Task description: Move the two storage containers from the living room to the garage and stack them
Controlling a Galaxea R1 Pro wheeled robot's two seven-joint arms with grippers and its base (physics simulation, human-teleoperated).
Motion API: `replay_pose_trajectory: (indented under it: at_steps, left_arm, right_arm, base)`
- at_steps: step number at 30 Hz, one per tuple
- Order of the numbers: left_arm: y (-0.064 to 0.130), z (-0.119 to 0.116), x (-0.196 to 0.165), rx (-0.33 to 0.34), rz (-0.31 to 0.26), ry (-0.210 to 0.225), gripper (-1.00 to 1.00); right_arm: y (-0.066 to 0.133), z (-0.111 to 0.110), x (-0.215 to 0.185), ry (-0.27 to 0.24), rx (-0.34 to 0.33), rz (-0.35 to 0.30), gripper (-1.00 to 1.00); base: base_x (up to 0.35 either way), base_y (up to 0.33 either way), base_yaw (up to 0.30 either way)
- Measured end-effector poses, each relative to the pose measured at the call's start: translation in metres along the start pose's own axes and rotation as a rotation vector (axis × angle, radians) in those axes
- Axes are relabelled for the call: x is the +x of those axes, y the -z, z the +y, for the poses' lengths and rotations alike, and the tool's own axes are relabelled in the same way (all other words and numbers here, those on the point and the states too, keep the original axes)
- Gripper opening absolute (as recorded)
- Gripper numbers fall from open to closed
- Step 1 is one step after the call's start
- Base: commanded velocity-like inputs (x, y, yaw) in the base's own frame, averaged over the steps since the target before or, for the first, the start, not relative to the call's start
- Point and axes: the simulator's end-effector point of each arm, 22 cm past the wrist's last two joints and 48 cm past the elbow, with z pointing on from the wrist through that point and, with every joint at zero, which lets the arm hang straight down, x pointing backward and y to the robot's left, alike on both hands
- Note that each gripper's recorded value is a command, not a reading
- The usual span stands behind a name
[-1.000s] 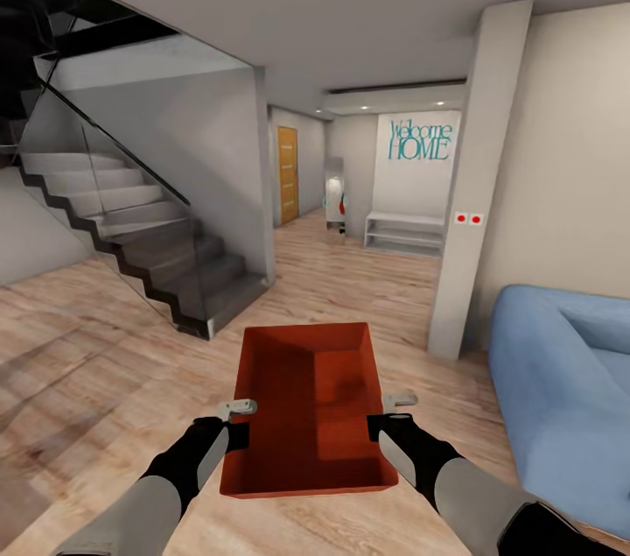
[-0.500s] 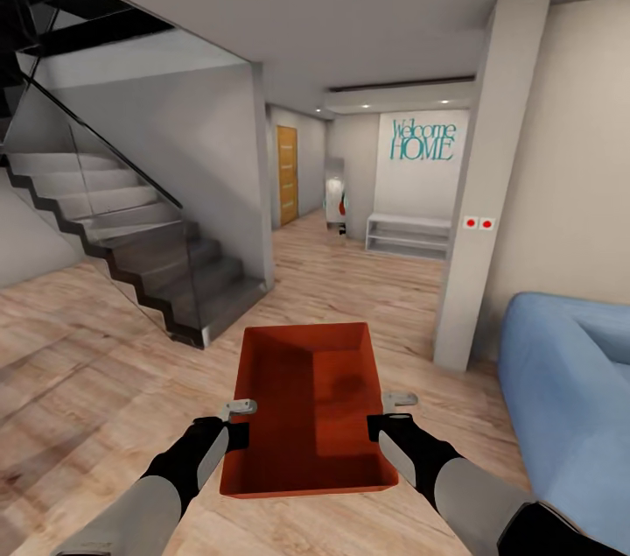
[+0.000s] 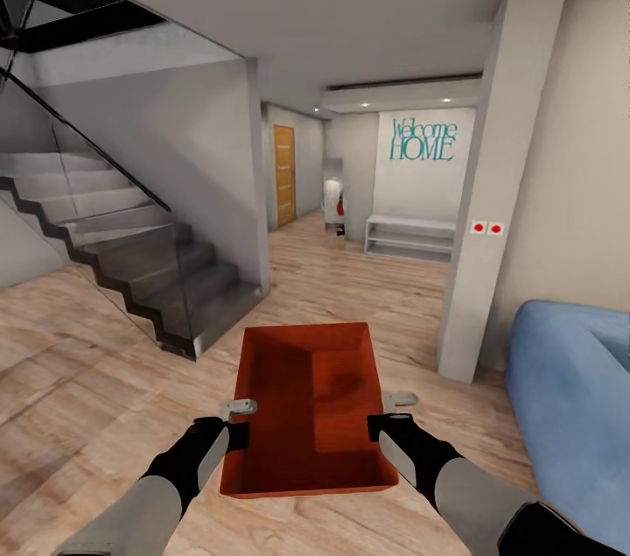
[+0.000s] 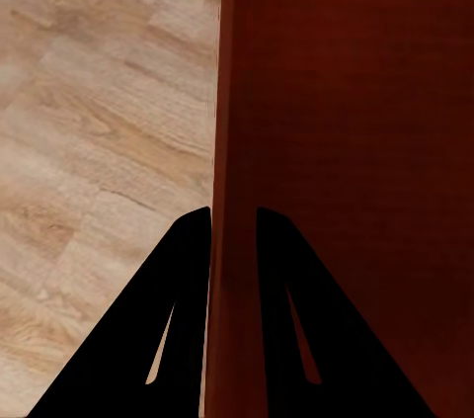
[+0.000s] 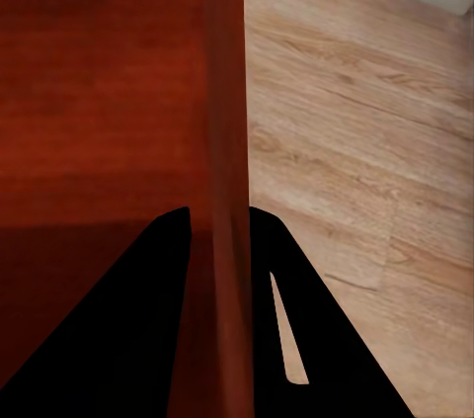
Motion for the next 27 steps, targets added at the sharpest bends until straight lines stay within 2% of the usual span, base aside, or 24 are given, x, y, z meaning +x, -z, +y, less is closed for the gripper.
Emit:
replay_pose_trajectory:
  at_steps: [14, 27]
  left_arm:
    - [-0.0001, 0.0005, -0.0001, 0.001, 0.0, 0.0, -1.0]
    - [-0.0001, 0.0007, 0.0, 0.0, 0.0, 0.0, -1.0]
  right_arm:
    - [0.0001, 0.0005, -0.0001, 0.001, 0.0, 0.0, -1.0]
    - [0.0002, 0.0007, -0.0002, 0.001, 0.0, 0.0, -1.0]
  base:
    - [0.323, 0.0, -0.226]
    - [0.323, 0.0, -0.017]
